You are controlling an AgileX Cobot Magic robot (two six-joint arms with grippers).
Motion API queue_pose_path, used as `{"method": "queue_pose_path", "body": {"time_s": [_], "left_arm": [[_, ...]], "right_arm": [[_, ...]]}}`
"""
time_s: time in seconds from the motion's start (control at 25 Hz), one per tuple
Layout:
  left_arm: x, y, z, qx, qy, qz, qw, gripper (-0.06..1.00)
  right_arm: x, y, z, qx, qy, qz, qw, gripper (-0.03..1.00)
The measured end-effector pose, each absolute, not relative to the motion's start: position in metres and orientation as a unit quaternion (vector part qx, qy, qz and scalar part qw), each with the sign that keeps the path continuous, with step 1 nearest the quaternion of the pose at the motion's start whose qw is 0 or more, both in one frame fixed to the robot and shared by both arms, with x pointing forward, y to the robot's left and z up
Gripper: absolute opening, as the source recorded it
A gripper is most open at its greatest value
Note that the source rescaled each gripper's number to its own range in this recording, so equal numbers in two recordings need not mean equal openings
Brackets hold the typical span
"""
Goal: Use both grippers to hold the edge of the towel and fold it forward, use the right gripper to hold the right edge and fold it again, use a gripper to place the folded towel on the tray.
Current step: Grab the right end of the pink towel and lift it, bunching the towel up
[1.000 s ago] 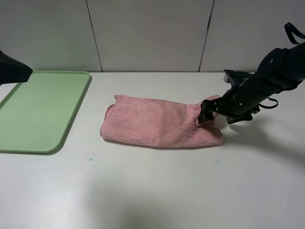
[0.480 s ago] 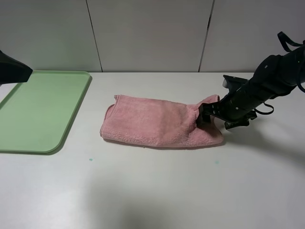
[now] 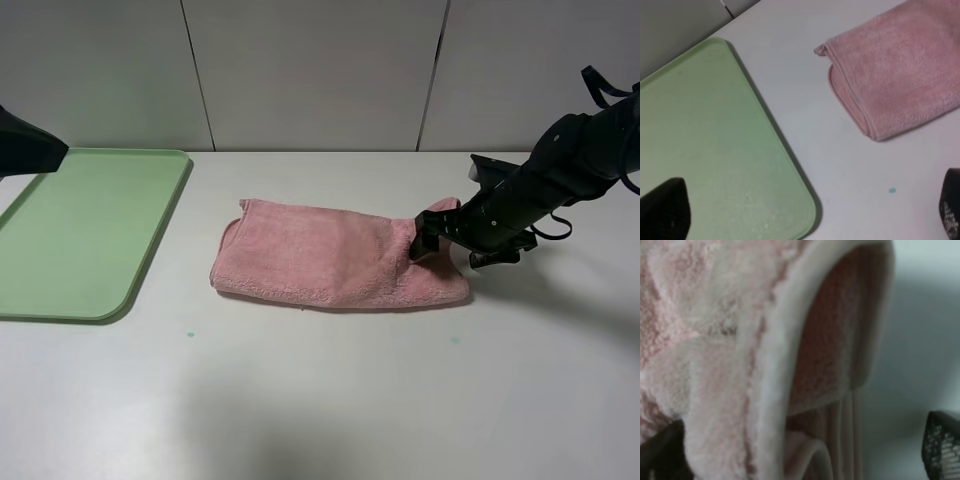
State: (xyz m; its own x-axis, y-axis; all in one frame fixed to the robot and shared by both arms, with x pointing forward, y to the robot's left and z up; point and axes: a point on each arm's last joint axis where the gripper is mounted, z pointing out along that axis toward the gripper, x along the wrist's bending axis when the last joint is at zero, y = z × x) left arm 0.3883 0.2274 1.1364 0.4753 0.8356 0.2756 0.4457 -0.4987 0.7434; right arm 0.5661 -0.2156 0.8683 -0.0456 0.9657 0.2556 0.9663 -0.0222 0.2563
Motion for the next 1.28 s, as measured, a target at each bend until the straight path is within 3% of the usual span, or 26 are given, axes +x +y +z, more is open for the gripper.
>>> {"method": "queue_pose_path", "body": {"time_s": [0.12,0.68,1.28], "left_arm": [[0.3883,0.2274,1.1364,0.804,0.399,0.322,0.303,1.00],[0.3883,0.2274,1.1364,0.804,0.399,0.322,0.303,1.00],[0.3883,0.2274,1.1364,0.804,0.399,0.322,0.303,1.00]], "right_arm": [[0.5655,-0.2155,0.8671,-0.707,-0.683,-0.181,0.009,0.77],[0.5634,-0.2170,0.8637,-0.730,-0.661,-0.172,0.027,0.07],[0.5618,-0.2174,0.8666,-0.717,-0.677,-0.165,0.023,0.08]]}}
